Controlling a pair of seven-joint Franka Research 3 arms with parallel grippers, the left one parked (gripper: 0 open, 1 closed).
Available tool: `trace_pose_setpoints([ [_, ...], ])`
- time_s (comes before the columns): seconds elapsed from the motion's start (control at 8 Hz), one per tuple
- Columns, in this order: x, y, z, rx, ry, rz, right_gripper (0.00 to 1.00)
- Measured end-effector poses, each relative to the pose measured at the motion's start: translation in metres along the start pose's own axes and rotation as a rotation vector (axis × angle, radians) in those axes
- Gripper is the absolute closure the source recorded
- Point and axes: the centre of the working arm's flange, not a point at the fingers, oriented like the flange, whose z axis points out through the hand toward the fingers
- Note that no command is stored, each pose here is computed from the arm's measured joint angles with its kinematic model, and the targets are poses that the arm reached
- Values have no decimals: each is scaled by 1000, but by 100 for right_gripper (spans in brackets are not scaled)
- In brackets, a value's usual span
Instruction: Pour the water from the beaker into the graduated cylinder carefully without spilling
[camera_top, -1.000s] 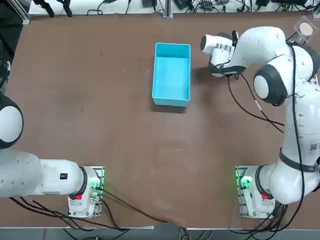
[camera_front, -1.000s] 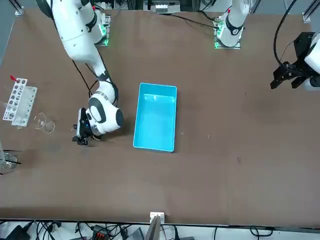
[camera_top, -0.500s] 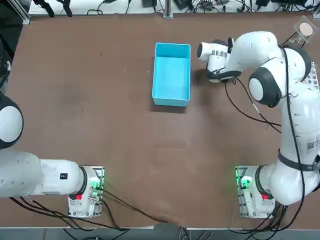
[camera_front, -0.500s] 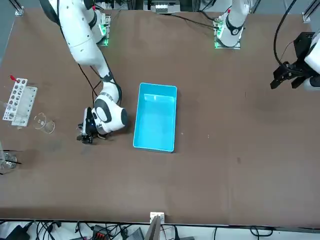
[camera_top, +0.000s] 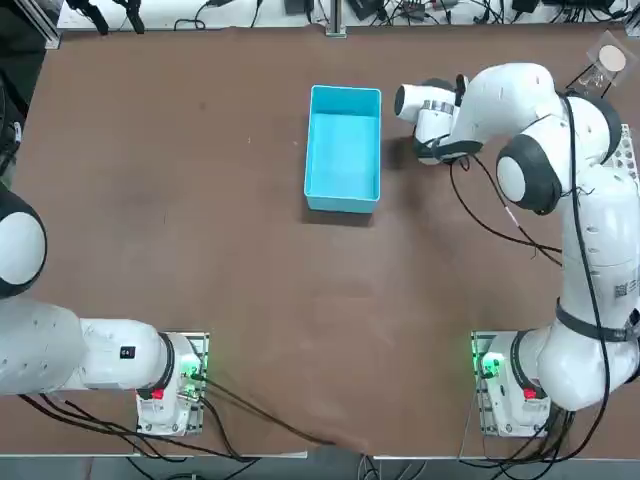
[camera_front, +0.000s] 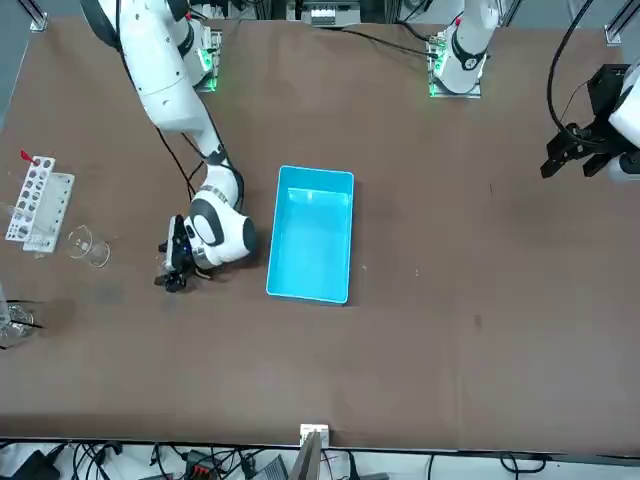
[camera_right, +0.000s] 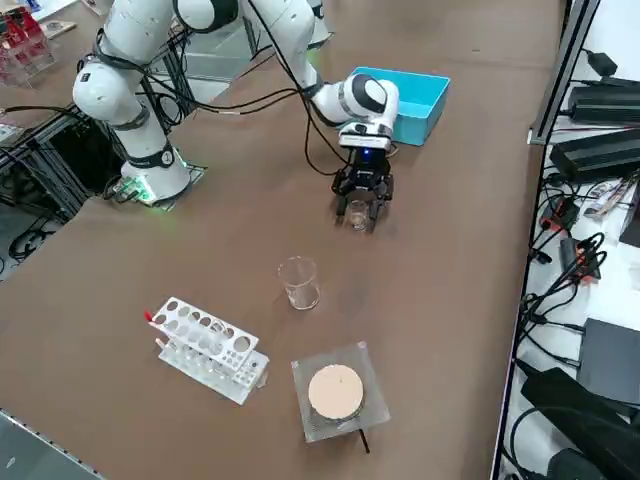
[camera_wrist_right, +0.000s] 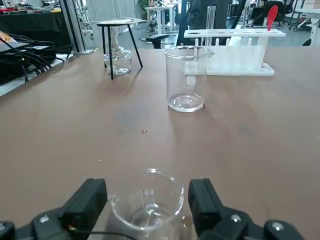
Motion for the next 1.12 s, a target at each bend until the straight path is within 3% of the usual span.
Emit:
trace_pose_setpoints([
  [0.25, 4, -9, -16, -1, -35, 4, 0],
  [0.75, 32, -28, -75, -81, -199, -32, 0],
  [1.12, 81, -38, -107, -112, -340, -128, 0],
])
